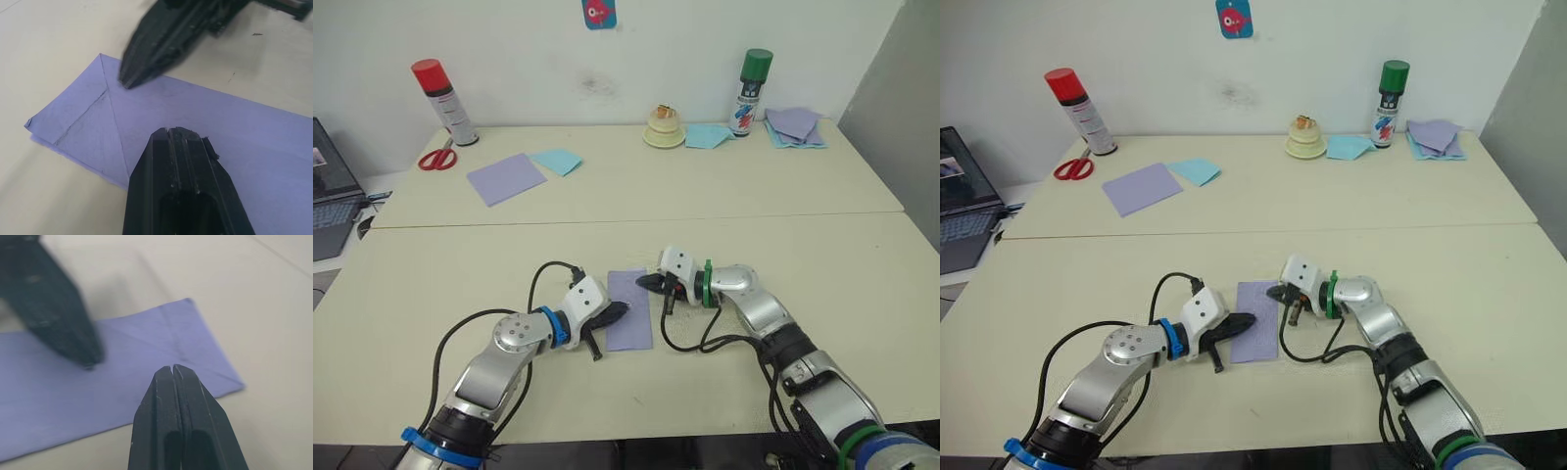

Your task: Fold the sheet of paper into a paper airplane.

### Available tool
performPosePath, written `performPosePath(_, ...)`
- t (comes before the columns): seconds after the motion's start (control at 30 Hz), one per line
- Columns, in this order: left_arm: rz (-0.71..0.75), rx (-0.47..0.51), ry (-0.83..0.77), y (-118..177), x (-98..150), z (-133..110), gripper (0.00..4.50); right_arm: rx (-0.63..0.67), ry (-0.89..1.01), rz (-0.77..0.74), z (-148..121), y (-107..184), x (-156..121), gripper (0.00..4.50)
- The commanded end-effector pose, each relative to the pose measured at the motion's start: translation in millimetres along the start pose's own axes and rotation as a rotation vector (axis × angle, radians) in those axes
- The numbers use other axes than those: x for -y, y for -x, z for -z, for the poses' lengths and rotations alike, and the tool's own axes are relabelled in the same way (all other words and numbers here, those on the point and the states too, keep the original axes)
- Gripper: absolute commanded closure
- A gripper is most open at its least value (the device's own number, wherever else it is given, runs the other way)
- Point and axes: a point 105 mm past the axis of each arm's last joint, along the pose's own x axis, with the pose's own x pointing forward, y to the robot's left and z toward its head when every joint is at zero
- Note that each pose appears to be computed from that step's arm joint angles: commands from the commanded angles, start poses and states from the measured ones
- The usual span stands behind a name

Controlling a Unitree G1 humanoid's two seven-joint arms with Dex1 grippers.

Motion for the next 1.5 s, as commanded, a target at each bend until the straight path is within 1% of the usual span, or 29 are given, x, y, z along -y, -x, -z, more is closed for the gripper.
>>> performPosePath(0.03, -0.023, -0.11, 0.031, 2.0, -0.3, 31.7, 4.5, -0.076, -0.041, 0.093, 26.4, 8.6, 16.4, 4.48)
performPosePath(0.17, -0.023, -0.114, 0.031, 3.3, 0.6, 35.1, 4.5, -0.08, -0.061, 0.154, 31.2, 10.7, 28.2, 4.48)
performPosePath(0.33, -0.016, -0.115, 0.03, 2.8, 2.9, 35.8, 4.5, -0.042, -0.04, 0.172, 23.1, 9.6, 33.3, 4.48)
performPosePath(0.47, -0.012, -0.111, 0.027, 0.4, 1.9, 33.7, 4.5, 0.132, -0.052, 0.041, -18.3, 12.5, 20.4, 4.48)
performPosePath(0.53, -0.009, -0.112, 0.026, -0.3, 1.6, 33.5, 4.5, 0.167, -0.03, -0.006, -32.0, 15.6, 11.8, 4.48)
performPosePath(0.6, -0.007, -0.112, 0.025, -0.8, 1.6, 33.5, 4.5, 0.167, -0.017, -0.03, -36.0, 17.2, 5.5, 4.48)
performPosePath(0.67, -0.001, -0.113, 0.023, -1.9, 2.8, 33.9, 4.5, 0.146, -0.018, -0.054, -33.5, 16.9, -2.2, 4.48)
performPosePath(0.8, 0.014, -0.115, 0.024, -4.3, 6.6, 34.7, 4.5, 0.001, -0.002, -0.074, -2.8, 12.9, -13.9, 4.48)
performPosePath(0.9, 0.016, -0.116, 0.027, -4.4, 6.8, 34.7, 4.5, -0.051, -0.002, -0.112, 9.8, 13.7, -22.5, 4.48)
performPosePath(1.1, 0.016, -0.124, 0.031, -3.4, 6.4, 36.8, 4.5, -0.096, -0.005, -0.254, 19.7, 18.3, -50.4, 4.48)
performPosePath(1.5, 0.007, -0.137, 0.05, 0.7, 7.2, 40.7, 4.5, -0.132, -0.012, -0.443, 24.2, 22.7, -91.1, 4.48)
